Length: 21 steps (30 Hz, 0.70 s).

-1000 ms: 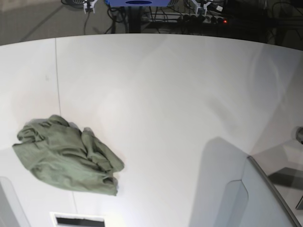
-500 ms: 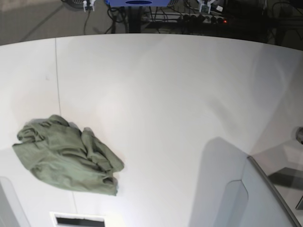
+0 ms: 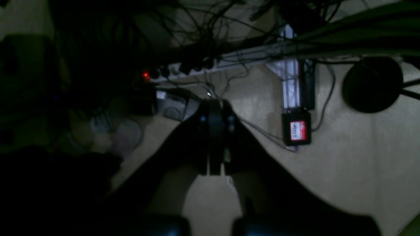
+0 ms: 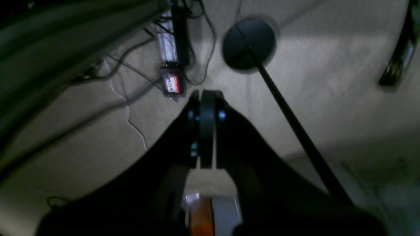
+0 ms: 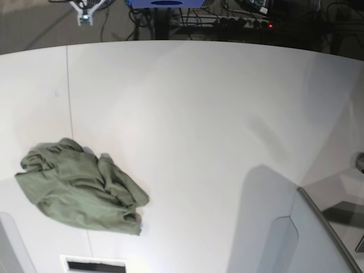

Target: Layout the t-shirt on the table in an organized manner, then fold the t-shirt properly

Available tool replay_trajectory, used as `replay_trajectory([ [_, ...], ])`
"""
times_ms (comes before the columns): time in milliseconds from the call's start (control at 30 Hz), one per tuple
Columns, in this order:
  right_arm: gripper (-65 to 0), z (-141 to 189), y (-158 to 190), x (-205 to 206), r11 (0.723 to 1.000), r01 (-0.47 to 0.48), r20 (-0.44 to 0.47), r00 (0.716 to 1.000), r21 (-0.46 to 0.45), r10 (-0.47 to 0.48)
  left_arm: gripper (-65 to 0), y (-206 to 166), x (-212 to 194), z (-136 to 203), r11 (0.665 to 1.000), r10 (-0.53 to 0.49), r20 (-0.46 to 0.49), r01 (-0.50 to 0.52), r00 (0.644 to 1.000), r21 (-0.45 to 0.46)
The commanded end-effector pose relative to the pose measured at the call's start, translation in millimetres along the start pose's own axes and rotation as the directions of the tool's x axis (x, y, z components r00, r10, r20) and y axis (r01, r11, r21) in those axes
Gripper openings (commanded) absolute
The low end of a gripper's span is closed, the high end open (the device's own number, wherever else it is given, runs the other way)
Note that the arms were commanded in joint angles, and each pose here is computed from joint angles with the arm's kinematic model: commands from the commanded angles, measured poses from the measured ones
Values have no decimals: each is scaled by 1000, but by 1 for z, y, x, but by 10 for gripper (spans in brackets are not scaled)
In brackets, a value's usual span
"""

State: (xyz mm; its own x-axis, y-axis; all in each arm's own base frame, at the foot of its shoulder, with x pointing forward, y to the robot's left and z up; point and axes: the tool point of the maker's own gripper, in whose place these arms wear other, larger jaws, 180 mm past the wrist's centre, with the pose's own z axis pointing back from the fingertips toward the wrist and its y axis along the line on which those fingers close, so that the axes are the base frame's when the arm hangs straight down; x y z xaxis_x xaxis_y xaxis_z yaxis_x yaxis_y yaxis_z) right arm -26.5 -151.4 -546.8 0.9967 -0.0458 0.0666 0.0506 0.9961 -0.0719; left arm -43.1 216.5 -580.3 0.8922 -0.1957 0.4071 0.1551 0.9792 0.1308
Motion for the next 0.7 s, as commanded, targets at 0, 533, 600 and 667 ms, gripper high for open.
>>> replay_trajectory([
  [0, -645, 11, -11, 9, 1000, 12, 40, 999, -27, -10, -650, 6, 5, 8, 1000, -15, 31, 15, 999, 8],
  [533, -534, 147, -23, 241, 976, 31, 554, 819, 215, -148, -650, 30, 212, 103, 999, 20, 437, -40, 899, 35],
  [600, -479, 164, -39, 275, 951, 54, 591, 772, 304, -232, -650, 30, 238, 99, 990, 136, 427, -136, 894, -30],
  [667, -444, 175, -59, 301, 927, 90, 607, 732, 365, -310, -650, 34, 265, 91, 978, 207, 424, -188, 882, -86],
])
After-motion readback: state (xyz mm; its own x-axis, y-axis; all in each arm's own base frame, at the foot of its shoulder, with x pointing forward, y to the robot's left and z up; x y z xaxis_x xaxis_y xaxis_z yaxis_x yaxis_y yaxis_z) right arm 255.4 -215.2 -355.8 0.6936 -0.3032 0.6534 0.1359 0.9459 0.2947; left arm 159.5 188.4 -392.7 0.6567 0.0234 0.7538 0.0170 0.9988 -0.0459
